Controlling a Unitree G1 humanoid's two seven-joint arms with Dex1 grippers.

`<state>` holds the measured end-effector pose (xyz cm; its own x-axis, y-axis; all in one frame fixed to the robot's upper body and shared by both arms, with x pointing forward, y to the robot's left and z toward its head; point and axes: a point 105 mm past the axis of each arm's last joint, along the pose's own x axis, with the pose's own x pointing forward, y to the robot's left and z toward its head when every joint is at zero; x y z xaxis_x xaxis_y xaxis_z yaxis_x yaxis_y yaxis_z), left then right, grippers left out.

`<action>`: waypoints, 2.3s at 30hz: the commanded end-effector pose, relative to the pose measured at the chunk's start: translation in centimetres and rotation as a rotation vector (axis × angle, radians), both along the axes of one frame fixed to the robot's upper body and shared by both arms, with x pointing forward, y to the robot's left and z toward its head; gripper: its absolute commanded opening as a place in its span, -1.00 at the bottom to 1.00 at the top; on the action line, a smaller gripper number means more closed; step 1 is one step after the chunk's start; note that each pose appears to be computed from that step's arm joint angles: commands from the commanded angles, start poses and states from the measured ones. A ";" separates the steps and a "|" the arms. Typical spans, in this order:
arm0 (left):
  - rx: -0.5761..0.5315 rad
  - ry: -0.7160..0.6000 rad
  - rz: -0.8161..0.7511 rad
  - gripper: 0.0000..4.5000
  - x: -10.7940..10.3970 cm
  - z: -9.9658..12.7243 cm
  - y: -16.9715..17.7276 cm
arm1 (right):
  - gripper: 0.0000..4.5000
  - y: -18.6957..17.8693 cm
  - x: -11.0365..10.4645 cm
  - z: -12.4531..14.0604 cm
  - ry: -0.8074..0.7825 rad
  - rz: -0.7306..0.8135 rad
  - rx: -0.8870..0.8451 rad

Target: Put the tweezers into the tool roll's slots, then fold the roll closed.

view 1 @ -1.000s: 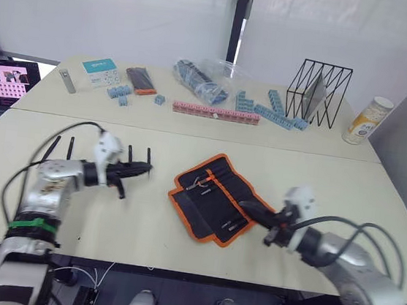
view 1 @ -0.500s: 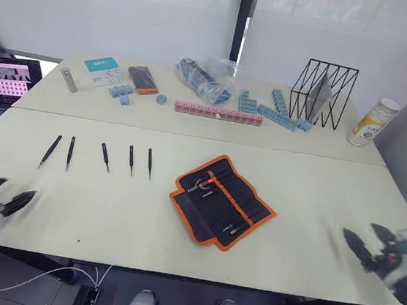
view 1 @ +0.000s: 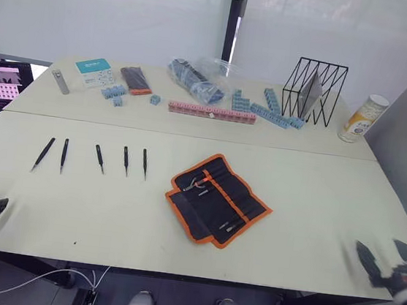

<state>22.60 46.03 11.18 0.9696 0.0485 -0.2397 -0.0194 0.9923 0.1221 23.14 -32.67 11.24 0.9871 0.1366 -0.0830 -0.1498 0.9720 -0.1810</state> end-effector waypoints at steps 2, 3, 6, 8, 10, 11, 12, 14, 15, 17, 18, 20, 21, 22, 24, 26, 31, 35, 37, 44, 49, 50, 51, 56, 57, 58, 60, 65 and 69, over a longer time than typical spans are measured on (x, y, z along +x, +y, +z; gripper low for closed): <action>-0.093 -0.081 0.074 1.00 2.5 1.5 0.2 | 0.99 6.8 2.0 5.0 -0.057 0.292 0.016; -0.107 -0.087 0.087 1.00 3.3 1.7 0.2 | 0.99 8.4 2.2 5.9 -0.060 0.357 0.031; -0.120 -0.070 0.108 1.00 5.8 1.9 -0.2 | 0.99 12.8 1.9 7.8 -0.032 0.561 0.065; -0.112 -0.056 0.100 1.00 7.3 2.0 -0.7 | 0.99 14.9 1.4 8.3 0.004 0.661 0.071; -0.091 -0.023 0.073 1.00 9.0 1.7 -1.8 | 0.99 16.9 0.8 8.7 0.037 0.767 0.065; -0.084 -0.010 0.070 1.00 9.7 1.6 -2.2 | 0.99 17.8 0.5 8.8 0.050 0.813 0.066; -0.082 -0.004 0.067 1.00 10.3 1.6 -2.5 | 0.99 18.5 0.3 8.9 0.058 0.845 0.065; -0.075 0.008 0.071 1.00 11.2 1.5 -3.0 | 0.99 19.3 0.0 9.0 0.066 0.884 0.064; -0.069 0.015 0.073 1.00 11.6 1.5 -3.2 | 0.99 19.7 -0.1 9.1 0.068 0.898 0.063; -0.027 0.050 0.099 1.00 12.5 1.1 -3.6 | 0.99 20.4 -0.2 9.1 0.070 0.921 0.061; -0.009 0.059 0.101 1.00 12.9 1.1 -3.9 | 0.99 20.5 -0.3 9.1 0.069 0.924 0.062; -0.016 0.087 0.111 1.00 13.4 0.6 -4.4 | 0.99 20.7 -0.3 9.3 0.066 0.925 0.061; 0.000 0.107 0.110 1.00 13.5 0.2 -4.6 | 0.99 20.8 -0.4 9.4 0.064 0.926 0.059; 0.008 0.129 0.111 1.00 13.6 -0.3 -4.8 | 0.99 20.8 -0.4 9.5 0.057 0.923 0.054; 0.011 0.144 0.123 0.75 13.8 -0.8 -5.1 | 1.00 20.8 -0.4 9.6 0.050 0.913 0.051; -0.019 0.135 0.134 0.48 14.0 -0.9 -5.3 | 1.00 20.8 -0.4 9.6 0.049 0.903 0.049; -0.025 0.160 0.148 -0.26 14.1 -1.6 -5.7 | 1.00 20.5 -0.5 9.6 0.046 0.876 0.036; -0.034 0.154 0.188 -0.81 13.9 -1.6 -5.1 | 1.00 20.6 -0.6 9.6 0.043 0.870 0.032; -0.034 0.142 0.207 -0.98 13.7 -1.4 -4.7 | 1.00 20.5 -0.6 9.6 0.044 0.867 0.031; 0.004 0.071 0.258 -0.98 13.4 0.5 -3.2 | 1.00 20.5 -0.6 9.1 0.059 0.865 0.026; 0.072 -0.027 0.252 -0.98 13.8 3.4 -2.6 | 1.00 20.5 -0.4 9.0 0.064 0.866 0.026; 0.096 -0.049 0.233 -0.98 13.9 4.2 -2.7 | 1.00 20.5 -0.4 8.9 0.066 0.866 0.025; 0.112 -0.075 0.209 -0.98 14.1 4.9 -2.9 | 1.00 20.5 -0.3 8.8 0.068 0.865 0.024; 0.164 -0.195 -0.034 -0.98 15.6 8.2 -6.1 | 1.00 20.4 0.2 8.3 0.076 0.859 0.022; 0.158 -0.211 -0.110 -0.98 16.0 8.8 -7.4 | 1.00 20.3 0.4 8.1 0.077 0.851 0.022; 0.151 -0.226 -0.187 -0.98 16.3 9.3 -8.7 | 1.00 20.2 0.7 7.9 0.078 0.840 0.023; 0.124 -0.236 -0.366 -0.98 16.5 10.1 -12.1 | 1.00 20.0 1.6 7.1 0.089 0.807 0.016; 0.090 -0.136 -0.751 -0.98 14.3 9.4 -21.1 | 1.00 19.6 3.3 4.5 0.111 0.736 0.024; 0.013 -0.067 -0.961 -1.00 11.8 8.4 -27.4 | 0.46 19.4 4.5 2.1 0.124 0.673 0.045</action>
<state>35.47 20.90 18.21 0.6697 -0.7117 -0.2121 0.7422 0.6512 0.1583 27.33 -13.21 13.37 0.6519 0.7342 -0.1896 -0.7533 0.6556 -0.0517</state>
